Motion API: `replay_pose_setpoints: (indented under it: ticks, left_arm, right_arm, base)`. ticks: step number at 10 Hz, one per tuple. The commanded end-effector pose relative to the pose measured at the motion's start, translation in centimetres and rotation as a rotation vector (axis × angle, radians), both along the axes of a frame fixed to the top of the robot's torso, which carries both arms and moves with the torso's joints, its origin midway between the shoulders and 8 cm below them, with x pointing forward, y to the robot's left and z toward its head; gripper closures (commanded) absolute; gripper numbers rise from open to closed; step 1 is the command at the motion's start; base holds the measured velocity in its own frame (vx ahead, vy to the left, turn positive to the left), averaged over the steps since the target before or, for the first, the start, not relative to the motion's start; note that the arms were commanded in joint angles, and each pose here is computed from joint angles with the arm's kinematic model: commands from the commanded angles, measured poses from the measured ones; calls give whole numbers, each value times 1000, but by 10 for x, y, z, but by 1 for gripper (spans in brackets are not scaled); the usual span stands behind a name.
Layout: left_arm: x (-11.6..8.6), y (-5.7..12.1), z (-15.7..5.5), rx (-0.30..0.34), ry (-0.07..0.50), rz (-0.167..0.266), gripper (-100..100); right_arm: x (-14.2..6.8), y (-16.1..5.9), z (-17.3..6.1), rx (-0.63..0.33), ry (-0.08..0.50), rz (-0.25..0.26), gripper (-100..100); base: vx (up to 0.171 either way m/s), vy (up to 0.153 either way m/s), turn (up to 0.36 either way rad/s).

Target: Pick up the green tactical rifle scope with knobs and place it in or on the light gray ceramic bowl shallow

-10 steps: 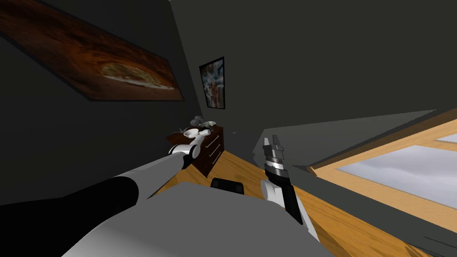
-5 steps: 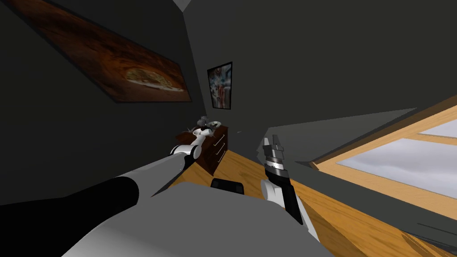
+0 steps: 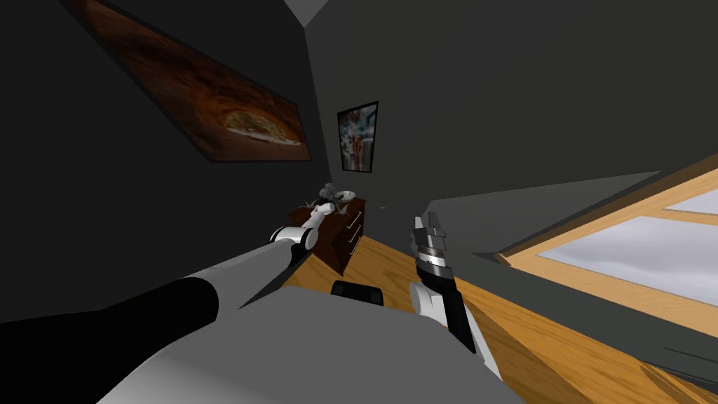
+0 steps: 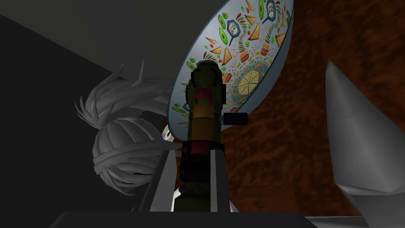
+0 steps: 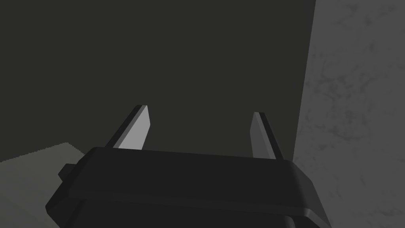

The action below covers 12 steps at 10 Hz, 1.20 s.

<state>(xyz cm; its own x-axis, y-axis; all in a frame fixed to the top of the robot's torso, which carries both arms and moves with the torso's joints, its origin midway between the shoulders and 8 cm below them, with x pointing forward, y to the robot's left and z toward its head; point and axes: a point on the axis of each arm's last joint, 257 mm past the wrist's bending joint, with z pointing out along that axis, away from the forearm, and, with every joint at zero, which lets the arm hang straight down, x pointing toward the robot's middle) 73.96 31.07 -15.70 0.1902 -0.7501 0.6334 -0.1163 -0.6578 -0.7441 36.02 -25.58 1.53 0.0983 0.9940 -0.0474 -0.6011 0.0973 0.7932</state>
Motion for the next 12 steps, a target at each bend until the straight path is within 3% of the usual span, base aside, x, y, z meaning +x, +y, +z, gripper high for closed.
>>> replay_pose_setpoints:
  ticks: [1, 6, 8, 9, 12]
  left_arm:
    - [0, -8, 0, -1, 11, -14, 100]
    - [0, -35, -12, -8, 52, -60, 100]
    - [-1, -36, -11, -7, 52, -61, 100]
    - [-1, -36, -12, -7, 54, -61, -100]
    - [-1, -35, -12, -6, 54, -60, -100]
  right_arm:
    - [0, 0, 0, 0, 0, 0, 0]
    - [0, 0, 0, 0, 0, 0, 0]
    - [0, 0, 0, 0, 0, 0, 0]
    - [0, 0, 0, 0, 0, 0, 0]
    - [0, 0, 0, 1, 0, 0, 0]
  base:
    - [-5, 211, 6]
    - [-32, 249, 2]
    - [-37, 159, -7]
    - [-4, 21, 5]
    - [-1, 3, 0]
